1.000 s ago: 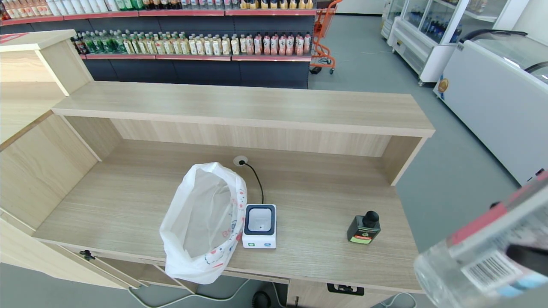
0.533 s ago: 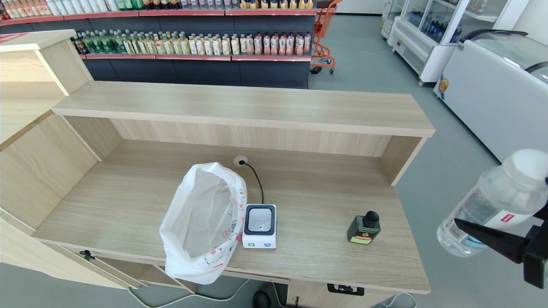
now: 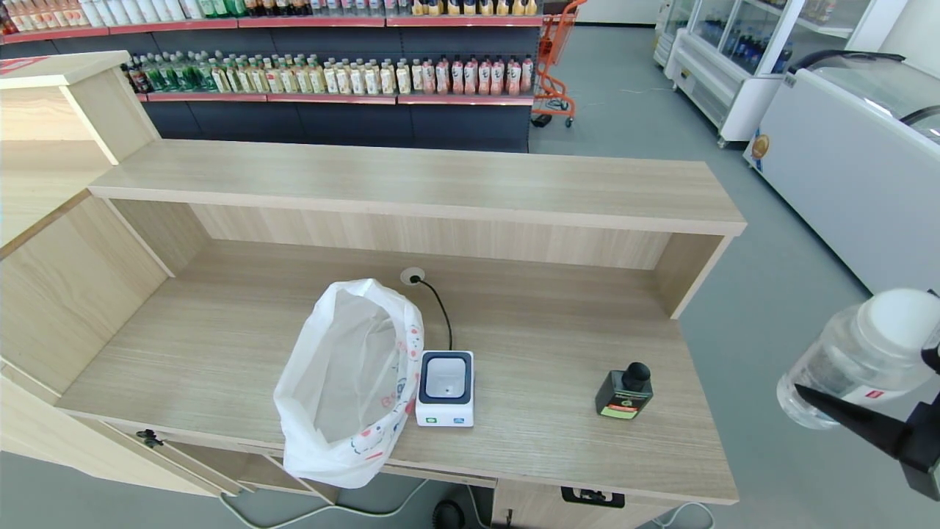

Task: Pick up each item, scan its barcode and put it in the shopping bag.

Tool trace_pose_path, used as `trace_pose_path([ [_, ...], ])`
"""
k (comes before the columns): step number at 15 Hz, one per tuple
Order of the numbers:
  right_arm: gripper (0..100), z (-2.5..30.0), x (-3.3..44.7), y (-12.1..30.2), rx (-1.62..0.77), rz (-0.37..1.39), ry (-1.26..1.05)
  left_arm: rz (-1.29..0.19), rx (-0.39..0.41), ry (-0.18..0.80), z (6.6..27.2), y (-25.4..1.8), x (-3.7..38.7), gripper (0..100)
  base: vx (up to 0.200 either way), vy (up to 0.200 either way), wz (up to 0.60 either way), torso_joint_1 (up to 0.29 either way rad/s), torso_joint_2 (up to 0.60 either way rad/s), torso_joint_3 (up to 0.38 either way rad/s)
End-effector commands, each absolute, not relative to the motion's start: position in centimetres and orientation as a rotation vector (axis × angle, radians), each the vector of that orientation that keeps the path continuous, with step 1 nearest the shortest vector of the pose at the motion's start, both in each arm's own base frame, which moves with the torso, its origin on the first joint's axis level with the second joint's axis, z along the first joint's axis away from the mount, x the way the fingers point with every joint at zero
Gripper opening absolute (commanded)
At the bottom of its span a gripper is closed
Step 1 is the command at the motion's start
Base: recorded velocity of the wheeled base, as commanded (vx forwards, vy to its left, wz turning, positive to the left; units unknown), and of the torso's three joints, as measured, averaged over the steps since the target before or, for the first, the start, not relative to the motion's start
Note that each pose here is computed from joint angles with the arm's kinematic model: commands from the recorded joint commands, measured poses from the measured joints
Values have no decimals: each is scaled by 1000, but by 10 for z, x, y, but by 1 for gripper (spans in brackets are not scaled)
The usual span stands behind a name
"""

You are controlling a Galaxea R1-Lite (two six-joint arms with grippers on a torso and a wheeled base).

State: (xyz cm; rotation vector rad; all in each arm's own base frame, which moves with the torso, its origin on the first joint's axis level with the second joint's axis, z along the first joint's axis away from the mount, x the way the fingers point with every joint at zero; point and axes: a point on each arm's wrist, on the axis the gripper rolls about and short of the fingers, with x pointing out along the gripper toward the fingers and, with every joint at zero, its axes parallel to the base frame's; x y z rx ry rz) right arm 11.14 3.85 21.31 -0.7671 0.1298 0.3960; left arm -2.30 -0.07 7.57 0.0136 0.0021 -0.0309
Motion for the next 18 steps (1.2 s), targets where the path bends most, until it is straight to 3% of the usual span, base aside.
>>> trace_pose_path([
  [1,0,204,114,39,-785,390,109,-31,14,4,75,-1,-23,0,0,0,0,0,0,0],
  [14,0,206,119,41,-801,380,71,-31,14,3,76,-1,-23,0,0,0,0,0,0,0],
  [18,0,204,123,43,-801,405,79,-31,14,3,75,-1,-23,0,0,200,0,0,1,1],
])
